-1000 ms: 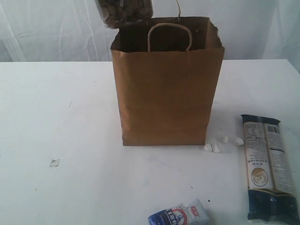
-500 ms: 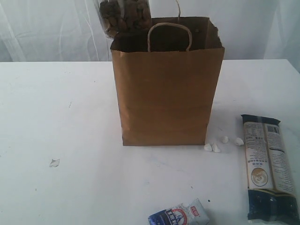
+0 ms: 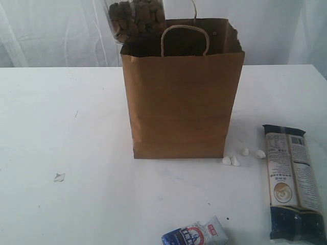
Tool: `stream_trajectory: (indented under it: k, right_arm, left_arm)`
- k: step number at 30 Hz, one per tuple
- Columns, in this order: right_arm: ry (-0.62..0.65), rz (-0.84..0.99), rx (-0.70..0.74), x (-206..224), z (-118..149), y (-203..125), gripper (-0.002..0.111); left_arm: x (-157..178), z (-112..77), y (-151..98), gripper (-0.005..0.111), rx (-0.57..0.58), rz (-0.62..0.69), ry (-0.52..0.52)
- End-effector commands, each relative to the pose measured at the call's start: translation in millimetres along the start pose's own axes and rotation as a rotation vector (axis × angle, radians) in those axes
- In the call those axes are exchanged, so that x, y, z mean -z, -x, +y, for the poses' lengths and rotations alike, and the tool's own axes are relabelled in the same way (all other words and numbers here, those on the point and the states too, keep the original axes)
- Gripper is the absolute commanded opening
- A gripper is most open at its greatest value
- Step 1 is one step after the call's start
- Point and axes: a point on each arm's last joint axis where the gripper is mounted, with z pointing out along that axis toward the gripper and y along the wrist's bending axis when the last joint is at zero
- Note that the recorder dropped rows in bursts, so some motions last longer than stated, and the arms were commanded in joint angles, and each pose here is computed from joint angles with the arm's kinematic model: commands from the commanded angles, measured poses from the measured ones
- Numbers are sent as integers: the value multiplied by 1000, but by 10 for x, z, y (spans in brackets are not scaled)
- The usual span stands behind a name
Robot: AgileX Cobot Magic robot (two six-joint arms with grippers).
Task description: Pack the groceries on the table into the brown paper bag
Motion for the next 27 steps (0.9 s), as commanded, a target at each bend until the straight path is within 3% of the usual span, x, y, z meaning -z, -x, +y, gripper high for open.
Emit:
stream_trajectory:
  k: [1, 13, 17, 20, 27]
  right_arm:
    - [-10, -1, -2, -1, -7, -2, 0]
    - [-10, -1, -2, -1, -7, -2, 0]
    - [-10, -1, -2, -1, -7, -2, 0]
    - [-10, -1, -2, -1, -7, -2, 0]
    - [-10, -1, -2, -1, -7, -2, 0]
  left_arm:
    - [5, -167, 251, 0, 1, -86, -92]
    - [8, -231, 358, 0, 7, -90, -97]
    - [33, -236, 283, 0, 16, 16, -99]
    - [158, -188, 401, 0, 16, -56, -60]
    - [240, -221, 548, 0, 18, -86, -41]
